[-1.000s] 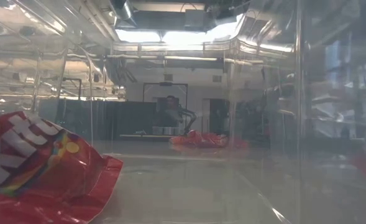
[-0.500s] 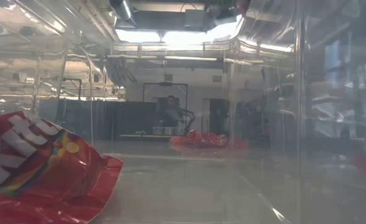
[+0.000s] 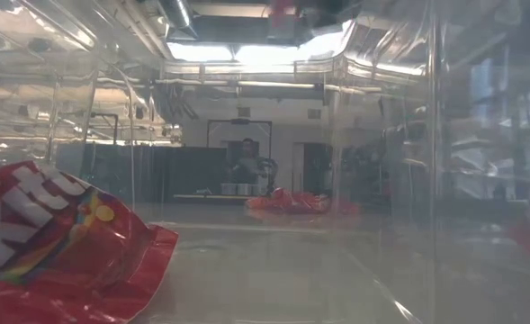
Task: Sort candy
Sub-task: Put the light red candy into the left transparent bin
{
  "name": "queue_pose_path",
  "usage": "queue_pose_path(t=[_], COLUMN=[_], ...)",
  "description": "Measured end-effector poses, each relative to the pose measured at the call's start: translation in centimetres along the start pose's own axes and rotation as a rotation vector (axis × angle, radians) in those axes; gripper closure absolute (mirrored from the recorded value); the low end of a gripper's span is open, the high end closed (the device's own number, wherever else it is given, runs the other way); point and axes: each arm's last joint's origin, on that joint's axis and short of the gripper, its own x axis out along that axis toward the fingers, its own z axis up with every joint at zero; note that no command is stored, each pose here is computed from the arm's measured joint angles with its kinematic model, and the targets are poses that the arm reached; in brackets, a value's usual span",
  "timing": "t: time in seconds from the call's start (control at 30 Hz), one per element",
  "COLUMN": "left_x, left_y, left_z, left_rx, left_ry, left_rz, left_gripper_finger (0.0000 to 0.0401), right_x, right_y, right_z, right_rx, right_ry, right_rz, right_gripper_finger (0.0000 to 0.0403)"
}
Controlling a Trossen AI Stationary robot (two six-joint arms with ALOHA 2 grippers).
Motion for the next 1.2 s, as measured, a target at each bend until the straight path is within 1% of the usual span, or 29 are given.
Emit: queue_pose_path(t=[0.07, 0.17, 0.33, 0.43, 0.53, 0.67, 0.73, 0.87, 0.93, 1.0, 1.07, 1.17, 1.2], left_x=[-0.8, -2.1, -3.9, -4.7, -5.2, -5.7, -5.8, -6.0, -5.9, -5.9, -5.9, -5.9, -5.9], left_y=[-0.4, -0.7, -0.8, -0.8, -0.7, -0.7, -0.6, -0.6, -0.6, -0.6, -0.6, -0.7, -0.7], left_z=[-0.1, -0.1, -0.3, -0.6, -0.9, -1.3, -1.5, -1.7, -1.6, -1.5, -1.5, -1.4, -1.4], left_rx=[0.0, 0.003, -0.004, -0.003, -0.006, -0.021, -0.015, 0.016, 0.026, 0.027, 0.028, 0.032, 0.036], left_ry=[-0.021, -0.057, -0.107, -0.106, -0.095, -0.073, -0.059, -0.051, -0.057, -0.062, -0.064, -0.069, -0.071], left_rz=[-0.021, -0.042, -0.055, -0.055, -0.052, -0.047, -0.043, -0.04, -0.04, -0.042, -0.042, -0.043, -0.044], left_gripper_finger=[0.0258, 0.0258, 0.0258, 0.0258, 0.0258, 0.0258, 0.0258, 0.0258, 0.0258, 0.0258, 0.0258, 0.0258, 0.0258], right_x=[1.6, 3.9, 7.9, 10.1, 11.5, 11.9, 12.0, 13.3, 14.3, 15.3, 16.3, 17.5, 17.8], right_y=[0.5, 0.9, 1.1, 1.7, 2.5, 3.6, 3.9, 3.6, 3.6, 3.4, 3.0, 2.1, 1.9], right_z=[-0.1, -0.6, -0.9, -0.3, 0.8, 2.5, 3.0, 2.7, 2.2, 1.7, 0.9, 0.0, -0.2], right_rx=[0.001, -0.01, -0.058, -0.118, -0.163, -0.199, -0.209, -0.229, -0.271, -0.324, -0.363, -0.412, -0.42], right_ry=[-0.052, -0.094, -0.076, -0.088, -0.121, -0.174, -0.186, -0.18, -0.181, -0.19, -0.172, -0.149, -0.149], right_rz=[0.036, 0.067, 0.045, 0.048, 0.07, 0.109, 0.122, 0.213, 0.285, 0.321, 0.299, 0.212, 0.202], right_gripper_finger=[0.0397, 0.0397, 0.0397, 0.0397, 0.0397, 0.0397, 0.0397, 0.0397, 0.0397, 0.0397, 0.0397, 0.0397, 0.0394])
